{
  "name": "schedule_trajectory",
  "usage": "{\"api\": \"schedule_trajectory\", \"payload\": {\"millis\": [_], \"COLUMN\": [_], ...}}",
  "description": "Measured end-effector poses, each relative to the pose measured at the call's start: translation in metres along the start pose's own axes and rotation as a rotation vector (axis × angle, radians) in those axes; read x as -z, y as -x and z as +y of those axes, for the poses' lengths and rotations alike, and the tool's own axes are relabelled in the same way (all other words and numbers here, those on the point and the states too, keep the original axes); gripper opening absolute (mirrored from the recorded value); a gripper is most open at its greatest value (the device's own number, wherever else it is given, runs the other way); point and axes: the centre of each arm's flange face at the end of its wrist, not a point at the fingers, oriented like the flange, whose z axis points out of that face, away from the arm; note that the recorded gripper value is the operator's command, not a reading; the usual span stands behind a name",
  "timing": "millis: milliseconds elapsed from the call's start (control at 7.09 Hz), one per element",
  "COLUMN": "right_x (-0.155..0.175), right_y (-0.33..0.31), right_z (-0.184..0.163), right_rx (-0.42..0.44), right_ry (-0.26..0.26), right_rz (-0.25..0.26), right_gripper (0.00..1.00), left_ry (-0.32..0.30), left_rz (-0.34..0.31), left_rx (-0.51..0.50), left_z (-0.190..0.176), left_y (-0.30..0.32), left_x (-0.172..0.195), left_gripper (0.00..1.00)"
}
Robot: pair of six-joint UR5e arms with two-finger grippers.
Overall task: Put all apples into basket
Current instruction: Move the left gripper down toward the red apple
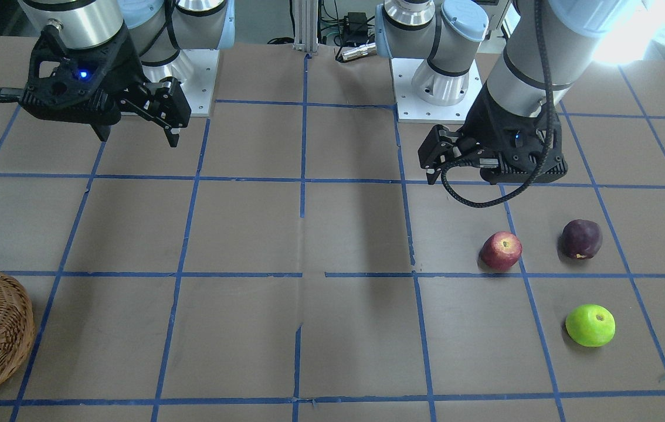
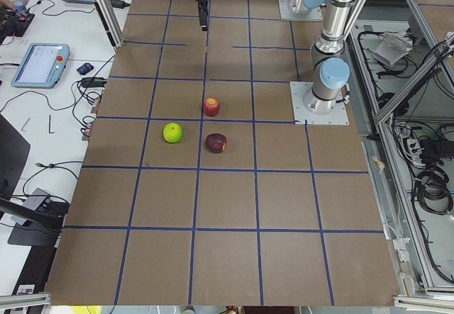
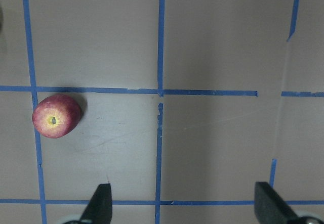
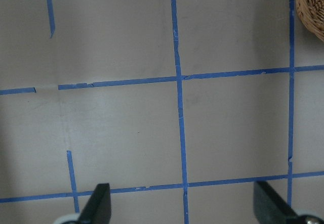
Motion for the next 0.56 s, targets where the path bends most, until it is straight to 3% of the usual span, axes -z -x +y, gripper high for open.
{"api": "schedule_trajectory", "payload": {"millis": [564], "right_x": [-0.003], "right_y": [-0.001], "right_z": [0.0], "right_rx": [0.003], "right_ry": [0.005], "right_rz": [0.002], "right_gripper": [1.0], "left_ry": [0.016], "left_rz": [-0.004], "left_rx": [-0.038], "left_z": [-0.013], "left_y": [0.016], "left_x": [-0.015], "left_gripper": [1.0]}}
